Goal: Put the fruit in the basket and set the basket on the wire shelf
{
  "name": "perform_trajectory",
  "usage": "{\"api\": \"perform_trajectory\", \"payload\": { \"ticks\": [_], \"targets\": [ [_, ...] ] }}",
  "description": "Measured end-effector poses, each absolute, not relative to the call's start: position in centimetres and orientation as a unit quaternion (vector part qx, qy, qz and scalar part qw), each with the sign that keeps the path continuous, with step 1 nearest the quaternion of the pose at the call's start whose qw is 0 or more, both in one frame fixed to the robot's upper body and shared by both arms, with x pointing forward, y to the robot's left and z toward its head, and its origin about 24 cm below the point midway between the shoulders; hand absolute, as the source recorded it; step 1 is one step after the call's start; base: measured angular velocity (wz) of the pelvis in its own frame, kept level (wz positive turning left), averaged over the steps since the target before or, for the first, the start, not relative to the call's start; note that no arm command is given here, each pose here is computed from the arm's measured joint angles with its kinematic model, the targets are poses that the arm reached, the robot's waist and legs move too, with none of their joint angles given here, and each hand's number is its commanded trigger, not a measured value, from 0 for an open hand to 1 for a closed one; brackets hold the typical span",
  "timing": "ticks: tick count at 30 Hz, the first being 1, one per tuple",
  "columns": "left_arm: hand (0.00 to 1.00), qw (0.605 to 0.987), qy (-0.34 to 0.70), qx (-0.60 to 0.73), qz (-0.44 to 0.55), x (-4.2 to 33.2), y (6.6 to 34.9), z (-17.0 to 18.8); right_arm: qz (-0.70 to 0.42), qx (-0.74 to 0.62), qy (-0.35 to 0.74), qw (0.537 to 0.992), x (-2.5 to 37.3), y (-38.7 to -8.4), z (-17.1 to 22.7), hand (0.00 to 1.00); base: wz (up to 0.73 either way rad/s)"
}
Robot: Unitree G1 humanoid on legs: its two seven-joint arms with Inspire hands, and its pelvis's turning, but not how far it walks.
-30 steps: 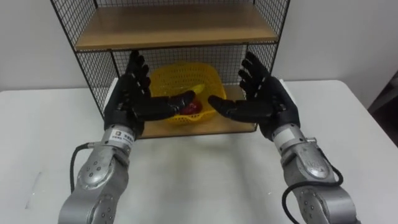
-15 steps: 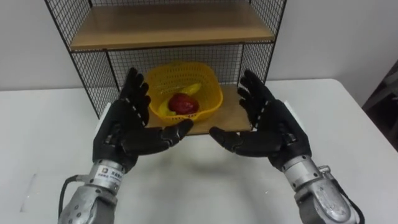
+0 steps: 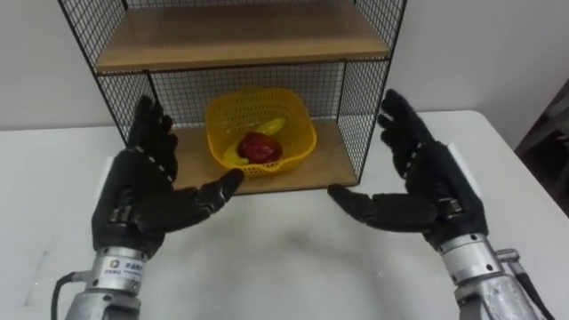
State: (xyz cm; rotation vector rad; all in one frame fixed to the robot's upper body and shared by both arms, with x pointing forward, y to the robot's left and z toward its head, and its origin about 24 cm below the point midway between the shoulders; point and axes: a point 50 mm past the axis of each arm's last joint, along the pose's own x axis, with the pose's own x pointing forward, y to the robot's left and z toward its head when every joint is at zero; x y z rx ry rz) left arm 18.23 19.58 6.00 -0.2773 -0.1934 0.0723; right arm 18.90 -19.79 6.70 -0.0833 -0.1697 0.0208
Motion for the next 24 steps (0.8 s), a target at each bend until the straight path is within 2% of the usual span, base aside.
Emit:
{"api": "perform_trajectory", "payload": {
  "ticks": [5, 10, 13, 14, 19, 24],
  "targets": [
    [0.0, 0.965, -0.174, -0.124, 0.149, 17.6, 22.7, 8.6, -0.089, -0.061, -0.154, 0.982, 18.5, -21.9, 9.0, 0.0, -0.01],
    [0.0, 0.917, -0.275, -0.096, 0.271, 16.1, 25.6, 12.1, -0.204, -0.094, -0.234, 0.946, 17.6, -25.1, 12.2, 0.0, 0.0],
    [0.0, 0.865, -0.333, -0.038, 0.373, 14.4, 28.2, 14.3, -0.314, -0.133, -0.302, 0.89, 16.2, -28.1, 15.0, 0.0, 0.05],
    [0.0, 0.855, -0.343, -0.03, 0.387, 14.0, 28.6, 14.8, -0.329, -0.14, -0.313, 0.88, 15.9, -28.6, 15.5, 0.0, 0.0],
    [0.0, 0.755, -0.428, 0.043, 0.495, 10.5, 31.6, 18.1, -0.434, -0.185, -0.401, 0.786, 13.1, -31.7, 19.4, 0.0, 0.0],
    [0.0, 0.678, -0.441, 0.045, 0.587, 7.6, 34.2, 18.9, -0.534, -0.179, -0.409, 0.718, 10.8, -34.2, 19.9, 0.0, 0.0]
  ]
}}
